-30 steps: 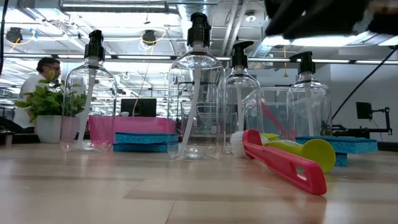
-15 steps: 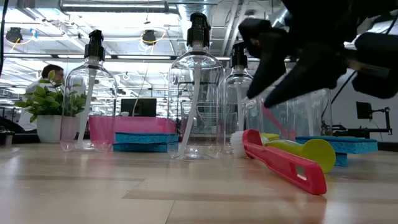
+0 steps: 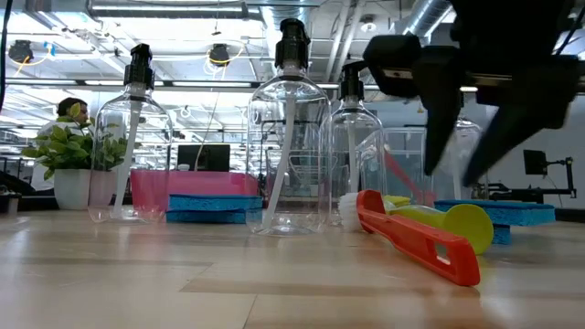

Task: Pick & Place Kitchen Sink Supplies
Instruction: Put the green dishwashing brush into the white transparent bin

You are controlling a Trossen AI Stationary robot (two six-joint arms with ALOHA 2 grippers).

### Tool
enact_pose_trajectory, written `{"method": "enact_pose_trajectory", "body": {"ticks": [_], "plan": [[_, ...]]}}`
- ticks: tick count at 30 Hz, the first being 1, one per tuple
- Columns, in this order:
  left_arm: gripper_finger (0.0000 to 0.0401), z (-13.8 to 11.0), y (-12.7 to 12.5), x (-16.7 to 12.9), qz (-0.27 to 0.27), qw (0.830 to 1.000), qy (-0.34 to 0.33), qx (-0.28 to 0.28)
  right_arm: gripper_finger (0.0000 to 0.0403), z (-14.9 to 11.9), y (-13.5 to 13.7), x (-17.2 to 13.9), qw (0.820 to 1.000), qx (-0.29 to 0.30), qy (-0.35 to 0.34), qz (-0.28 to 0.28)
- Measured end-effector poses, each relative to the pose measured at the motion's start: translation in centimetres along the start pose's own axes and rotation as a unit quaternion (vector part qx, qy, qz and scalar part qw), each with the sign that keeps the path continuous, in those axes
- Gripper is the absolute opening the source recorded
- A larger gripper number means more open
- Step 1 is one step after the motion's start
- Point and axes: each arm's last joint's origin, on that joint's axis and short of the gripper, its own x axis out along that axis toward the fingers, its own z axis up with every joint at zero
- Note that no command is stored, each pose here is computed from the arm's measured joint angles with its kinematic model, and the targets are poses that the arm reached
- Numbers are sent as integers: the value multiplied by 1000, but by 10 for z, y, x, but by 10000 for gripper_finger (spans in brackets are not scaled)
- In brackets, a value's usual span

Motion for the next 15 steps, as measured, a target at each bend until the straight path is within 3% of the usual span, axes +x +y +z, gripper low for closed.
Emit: {"method": "enact_pose_trajectory", "body": {"ticks": [8,15], "plan": [[113,0,0,0,0,1000,0,0,107,-6,3,21,998,-46,30,18],[113,0,0,0,0,1000,0,0,107,-10,-3,28,998,-51,29,27]]}}
